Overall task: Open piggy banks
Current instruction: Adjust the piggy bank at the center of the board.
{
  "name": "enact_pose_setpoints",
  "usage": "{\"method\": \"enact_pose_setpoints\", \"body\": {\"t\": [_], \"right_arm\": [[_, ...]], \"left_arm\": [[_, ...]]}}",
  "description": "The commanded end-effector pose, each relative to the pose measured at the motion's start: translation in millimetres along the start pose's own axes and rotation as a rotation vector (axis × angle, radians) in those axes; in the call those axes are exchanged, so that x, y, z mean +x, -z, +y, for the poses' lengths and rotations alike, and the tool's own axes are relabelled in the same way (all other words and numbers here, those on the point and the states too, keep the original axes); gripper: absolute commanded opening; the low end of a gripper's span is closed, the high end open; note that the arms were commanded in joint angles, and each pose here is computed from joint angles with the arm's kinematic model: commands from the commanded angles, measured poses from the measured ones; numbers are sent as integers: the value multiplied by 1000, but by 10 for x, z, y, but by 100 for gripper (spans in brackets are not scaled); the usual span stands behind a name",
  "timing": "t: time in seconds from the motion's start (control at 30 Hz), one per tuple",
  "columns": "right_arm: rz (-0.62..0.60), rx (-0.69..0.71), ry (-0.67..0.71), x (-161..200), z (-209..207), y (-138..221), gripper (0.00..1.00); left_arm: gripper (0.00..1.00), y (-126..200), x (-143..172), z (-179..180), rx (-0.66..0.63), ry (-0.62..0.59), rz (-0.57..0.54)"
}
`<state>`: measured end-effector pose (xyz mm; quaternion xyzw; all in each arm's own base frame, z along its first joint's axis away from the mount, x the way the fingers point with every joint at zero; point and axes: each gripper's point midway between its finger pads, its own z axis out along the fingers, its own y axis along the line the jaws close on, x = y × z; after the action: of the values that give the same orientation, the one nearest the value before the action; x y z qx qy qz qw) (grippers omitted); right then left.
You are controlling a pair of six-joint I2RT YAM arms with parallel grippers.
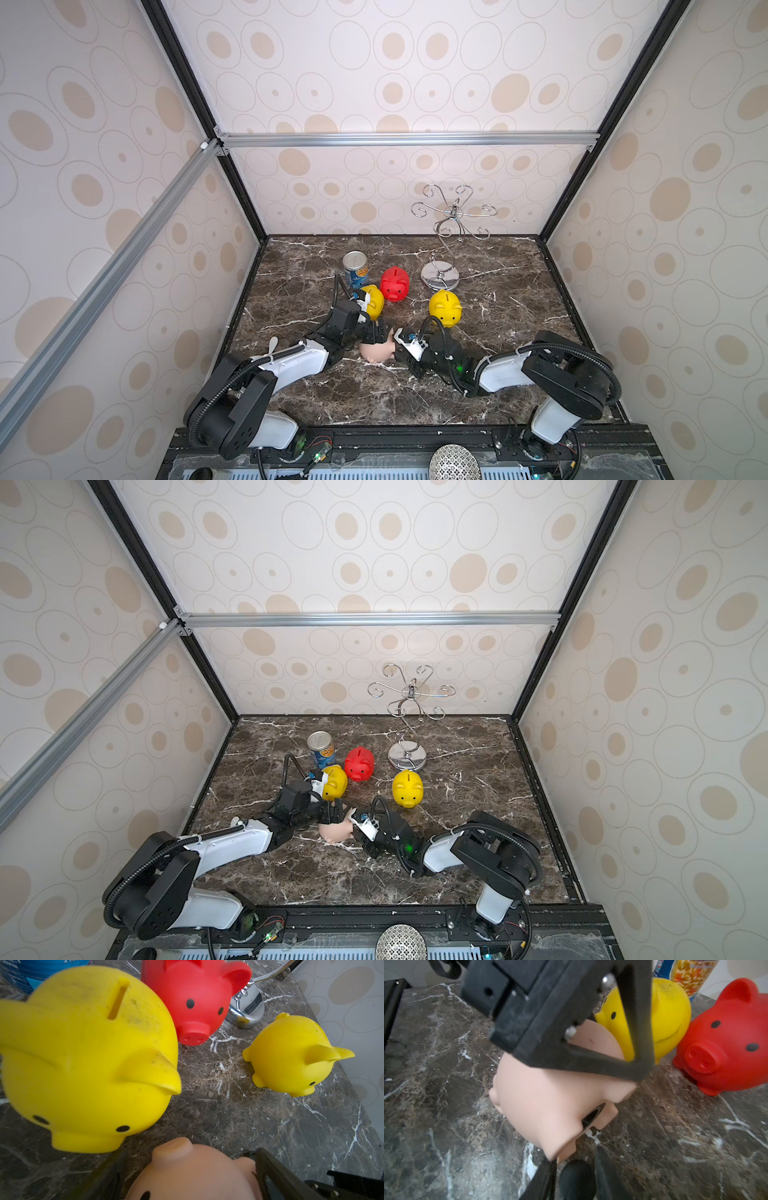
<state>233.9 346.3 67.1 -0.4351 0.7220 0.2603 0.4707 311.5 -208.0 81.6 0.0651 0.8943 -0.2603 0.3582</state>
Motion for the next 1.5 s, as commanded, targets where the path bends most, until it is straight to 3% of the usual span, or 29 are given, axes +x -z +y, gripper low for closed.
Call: {"method": "enact_pose_setpoints", "body": {"t": [0.0, 0.27, 0.47, 0.7, 0.9, 1.0, 1.2, 1.47], "right_arm": [[-62, -69, -24, -200, 107, -57, 33], [-59, -101, -30, -220, 183, -132, 33], [-62, -143, -12, -258, 379, -138, 32], [-75, -147, -18, -314, 388, -132, 32], [-45, -31, -28, -367, 176, 34, 33], [-17, -29, -34, -412, 169, 71, 45], [54, -30, -95, -532, 173, -22, 53], [147, 130, -26, -397, -167, -120, 51]], "left_arm": [[99, 61, -223, -26, -22, -19, -39], [100, 197, -417, 31, -96, -19, -58], [100, 268, -454, 154, -175, -14, -52], [100, 330, -412, 189, -185, 1, -53], [99, 515, -544, 248, -229, 51, -134], [99, 675, -535, 389, -285, 119, -191], [100, 946, -438, 818, -375, 289, -296], [100, 1039, -478, 891, -333, 311, -318]]}}
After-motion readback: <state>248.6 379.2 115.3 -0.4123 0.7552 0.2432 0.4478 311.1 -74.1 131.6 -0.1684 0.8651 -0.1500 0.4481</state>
